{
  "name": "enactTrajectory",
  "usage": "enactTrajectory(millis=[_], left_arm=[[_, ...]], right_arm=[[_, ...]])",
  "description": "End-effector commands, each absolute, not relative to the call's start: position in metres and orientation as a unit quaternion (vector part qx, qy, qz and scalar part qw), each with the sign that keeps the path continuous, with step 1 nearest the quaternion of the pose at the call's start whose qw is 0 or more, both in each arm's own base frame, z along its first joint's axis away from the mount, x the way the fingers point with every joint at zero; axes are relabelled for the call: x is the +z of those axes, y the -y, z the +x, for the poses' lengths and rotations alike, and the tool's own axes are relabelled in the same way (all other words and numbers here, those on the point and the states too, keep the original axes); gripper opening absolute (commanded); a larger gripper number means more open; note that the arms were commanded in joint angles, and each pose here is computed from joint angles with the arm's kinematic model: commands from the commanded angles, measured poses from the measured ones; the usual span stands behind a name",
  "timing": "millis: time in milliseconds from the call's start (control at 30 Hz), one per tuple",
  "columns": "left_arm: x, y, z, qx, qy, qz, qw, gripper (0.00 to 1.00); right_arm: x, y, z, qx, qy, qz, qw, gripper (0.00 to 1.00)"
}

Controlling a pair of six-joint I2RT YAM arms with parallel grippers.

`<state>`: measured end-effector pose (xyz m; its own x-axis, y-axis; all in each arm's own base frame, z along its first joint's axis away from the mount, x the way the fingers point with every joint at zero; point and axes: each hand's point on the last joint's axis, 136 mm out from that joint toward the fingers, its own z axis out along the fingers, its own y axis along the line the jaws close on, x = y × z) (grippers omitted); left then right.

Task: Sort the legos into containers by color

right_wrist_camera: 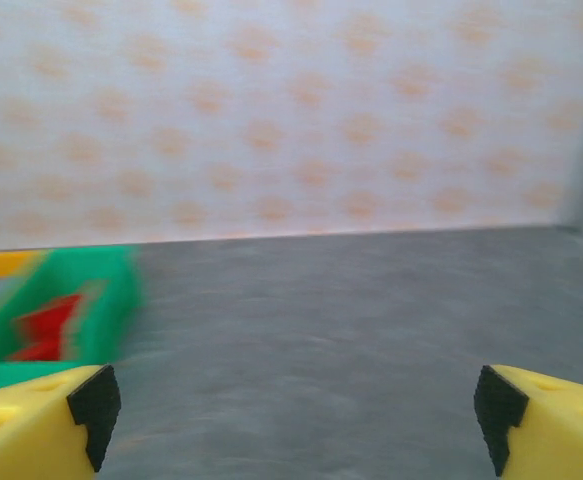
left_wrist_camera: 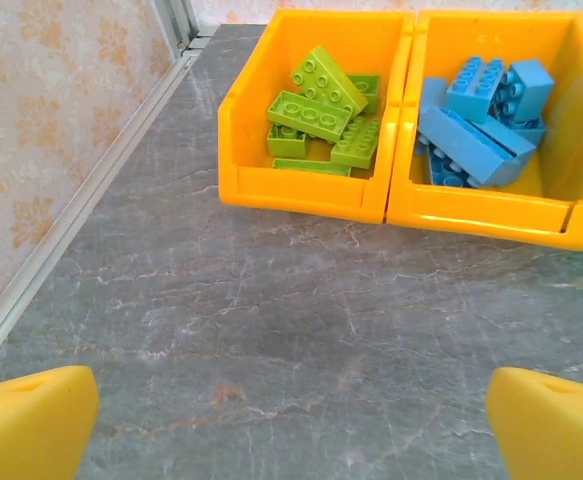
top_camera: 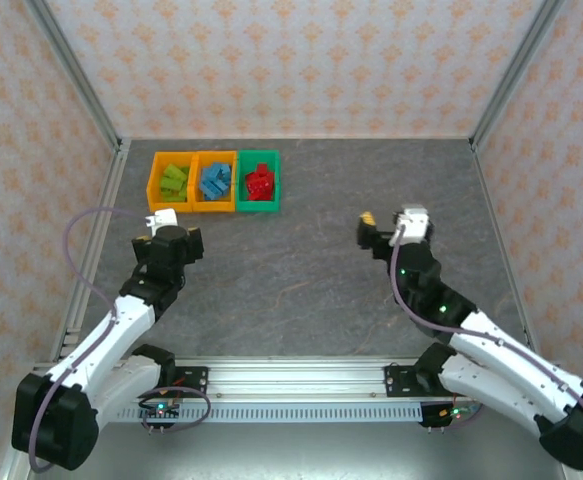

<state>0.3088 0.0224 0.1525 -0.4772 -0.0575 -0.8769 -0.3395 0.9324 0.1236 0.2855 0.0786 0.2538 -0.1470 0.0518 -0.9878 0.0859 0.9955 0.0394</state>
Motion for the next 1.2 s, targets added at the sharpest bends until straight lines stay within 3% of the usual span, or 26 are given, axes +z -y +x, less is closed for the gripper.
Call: enactTrajectory(millis=[0, 233, 300, 400, 433, 467, 500, 533, 600, 1167], left_arm=[[0.167, -0.027, 0.333, 0.155, -0.811, -0.108, 0.553, 1.0], [0.122, -0.037, 0.384, 0.118, -0.828, -0.107, 0.538, 1.0], [0.106, -0.042, 0.394, 0.102, -0.835, -0.114, 0.529, 1.0], [0.096, -0.031, 0.391, 0.071, -0.829, -0.086, 0.547, 1.0], [0.099, -0.029, 0.39, 0.065, -0.809, -0.082, 0.579, 1.0], [0.095, -0.027, 0.384, 0.061, -0.816, -0.076, 0.57, 1.0], [0.096, -0.028, 0.385, 0.063, -0.82, -0.079, 0.564, 1.0], [0.095, -0.031, 0.389, 0.068, -0.817, -0.084, 0.566, 1.0], [0.095, -0.029, 0.393, 0.071, -0.826, -0.08, 0.553, 1.0], [0.093, -0.026, 0.393, 0.073, -0.831, -0.071, 0.547, 1.0]], right_arm=[[0.218, 0.002, 0.287, -0.158, -0.751, 0.154, 0.622, 0.97], [0.132, 0.064, 0.331, -0.178, -0.765, 0.228, 0.576, 0.99], [0.126, 0.046, 0.356, -0.112, -0.778, 0.187, 0.589, 0.99], [0.091, 0.032, 0.388, -0.104, -0.794, 0.139, 0.583, 1.0], [0.105, 0.034, 0.391, -0.09, -0.781, 0.146, 0.6, 1.0], [0.094, 0.037, 0.389, -0.072, -0.819, 0.152, 0.549, 0.99], [0.082, 0.038, 0.389, -0.059, -0.823, 0.148, 0.545, 0.99], [0.094, 0.037, 0.392, -0.056, -0.8, 0.148, 0.579, 0.99], [0.088, 0.037, 0.389, -0.061, -0.823, 0.147, 0.545, 0.99], [0.09, 0.031, 0.391, -0.051, -0.823, 0.13, 0.551, 0.99]])
